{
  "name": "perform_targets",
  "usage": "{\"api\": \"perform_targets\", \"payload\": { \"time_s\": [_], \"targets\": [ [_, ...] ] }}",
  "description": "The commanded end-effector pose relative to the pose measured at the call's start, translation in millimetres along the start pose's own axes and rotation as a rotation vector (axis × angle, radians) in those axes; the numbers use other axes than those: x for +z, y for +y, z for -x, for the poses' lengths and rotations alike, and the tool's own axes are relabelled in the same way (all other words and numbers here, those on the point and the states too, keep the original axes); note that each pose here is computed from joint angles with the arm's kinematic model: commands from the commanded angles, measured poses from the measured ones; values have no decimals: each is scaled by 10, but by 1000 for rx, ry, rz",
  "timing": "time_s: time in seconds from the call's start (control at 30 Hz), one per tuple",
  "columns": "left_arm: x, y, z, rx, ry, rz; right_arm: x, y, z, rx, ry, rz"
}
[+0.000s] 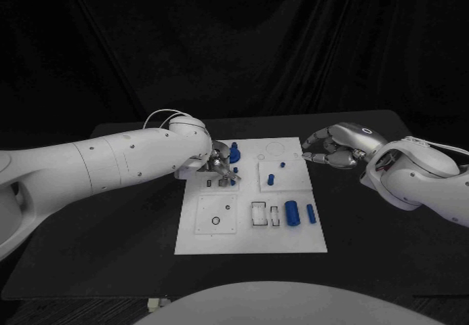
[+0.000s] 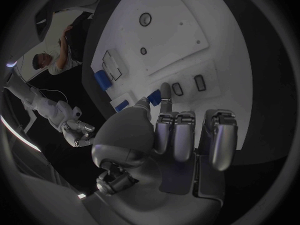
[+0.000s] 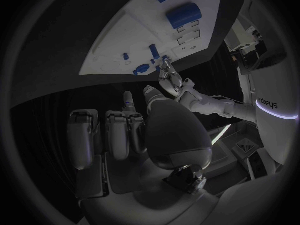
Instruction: Assemble the parts on the task board
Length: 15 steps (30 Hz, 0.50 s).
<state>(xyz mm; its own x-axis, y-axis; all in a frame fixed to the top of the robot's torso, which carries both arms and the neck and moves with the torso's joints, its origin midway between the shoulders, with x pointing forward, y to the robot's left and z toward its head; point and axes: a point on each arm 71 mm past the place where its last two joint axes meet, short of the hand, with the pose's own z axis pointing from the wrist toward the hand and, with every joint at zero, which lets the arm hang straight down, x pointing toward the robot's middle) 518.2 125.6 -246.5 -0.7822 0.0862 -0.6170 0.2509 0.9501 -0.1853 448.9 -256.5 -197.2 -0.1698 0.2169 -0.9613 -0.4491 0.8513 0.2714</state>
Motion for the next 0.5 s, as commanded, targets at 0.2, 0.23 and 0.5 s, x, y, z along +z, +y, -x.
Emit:
{"api": "perform_targets", "payload": {
  "time_s": [0.2, 0.23, 0.5],
  "targets": [
    [6, -22, -12, -2, 0, -30, -2, -23, -26, -1, 16, -24],
    [6, -21, -11, -3, -1, -31, -2, -23, -28, -1, 17, -24],
    [2, -25, -11, -5, -6, -40, -2, -21, -35, -1, 21, -25]
  ]
}}
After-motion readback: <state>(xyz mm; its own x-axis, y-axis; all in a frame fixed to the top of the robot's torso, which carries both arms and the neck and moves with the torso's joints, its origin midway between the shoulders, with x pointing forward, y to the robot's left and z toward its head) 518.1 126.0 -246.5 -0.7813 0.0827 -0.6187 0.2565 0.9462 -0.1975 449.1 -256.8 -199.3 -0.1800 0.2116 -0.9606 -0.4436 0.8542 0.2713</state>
